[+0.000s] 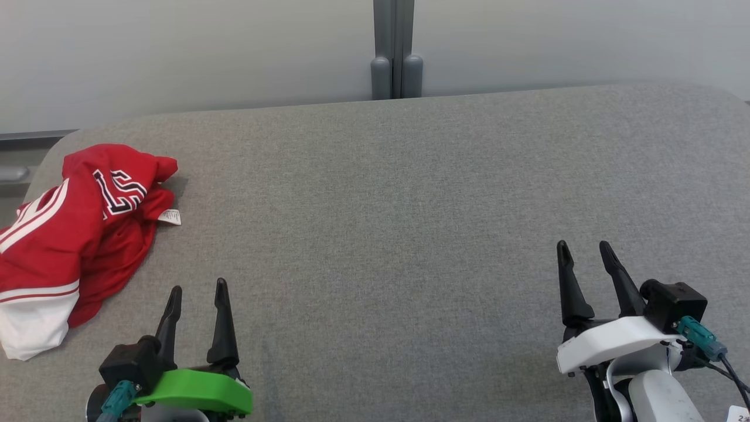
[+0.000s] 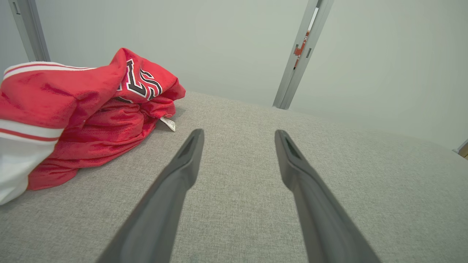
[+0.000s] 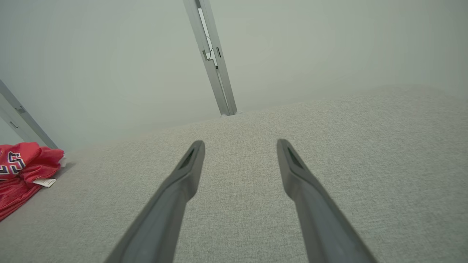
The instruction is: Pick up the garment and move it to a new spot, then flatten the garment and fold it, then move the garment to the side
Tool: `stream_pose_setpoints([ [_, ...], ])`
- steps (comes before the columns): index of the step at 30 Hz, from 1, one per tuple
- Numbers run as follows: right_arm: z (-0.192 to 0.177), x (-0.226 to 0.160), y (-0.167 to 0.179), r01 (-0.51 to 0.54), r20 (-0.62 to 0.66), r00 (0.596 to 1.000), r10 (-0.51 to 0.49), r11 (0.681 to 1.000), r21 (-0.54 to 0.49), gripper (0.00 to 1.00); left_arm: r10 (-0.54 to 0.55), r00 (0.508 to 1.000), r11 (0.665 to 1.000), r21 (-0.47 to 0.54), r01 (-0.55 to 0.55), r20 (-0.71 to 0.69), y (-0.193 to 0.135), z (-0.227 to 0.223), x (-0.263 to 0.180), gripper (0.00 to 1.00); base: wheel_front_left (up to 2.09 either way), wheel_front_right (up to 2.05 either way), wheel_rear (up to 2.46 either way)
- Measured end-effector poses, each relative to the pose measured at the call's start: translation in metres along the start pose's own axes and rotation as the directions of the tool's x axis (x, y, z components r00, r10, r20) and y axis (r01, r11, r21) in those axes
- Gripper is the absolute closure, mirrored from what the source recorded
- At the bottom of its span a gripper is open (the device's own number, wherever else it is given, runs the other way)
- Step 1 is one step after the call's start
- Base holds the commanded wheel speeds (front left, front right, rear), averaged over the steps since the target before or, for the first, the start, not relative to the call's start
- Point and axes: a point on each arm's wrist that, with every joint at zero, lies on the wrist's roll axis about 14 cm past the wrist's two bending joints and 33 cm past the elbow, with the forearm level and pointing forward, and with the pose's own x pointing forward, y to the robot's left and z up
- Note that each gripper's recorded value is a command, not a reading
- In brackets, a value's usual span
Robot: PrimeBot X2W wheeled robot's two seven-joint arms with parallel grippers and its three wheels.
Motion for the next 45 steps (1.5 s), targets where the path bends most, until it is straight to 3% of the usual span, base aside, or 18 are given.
stream_pose_setpoints([
  [16, 0.006, 0.0, 0.015, -0.053, 0.03, 0.998, 0.055, 0.996, -0.074, 0.0, -0.016, 0.999, 0.998, 0.062, 0.013, 0.05, -0.007, 0.011, -0.009, 0.0, 0.0, 0.0, 0.0],
  [34, 0.003, 0.003, 0.018, -0.064, 0.022, 0.998, 0.066, 0.995, -0.08, 0.0, 0.011, 0.999, 0.999, 0.035, -0.013, 0.038, 0.002, 0.007, -0.01, 0.0, 0.0, 0.0, 0.0],
  [45, -0.01, 0.021, 0.059, -0.186, -0.009, 0.983, 0.186, 0.98, -0.073, 0.0, 0.147, 0.985, 0.988, 0.041, -0.151, 0.086, 0.038, 0.023, -0.034, 0.0, 0.0, 0.0, 0.0],
])
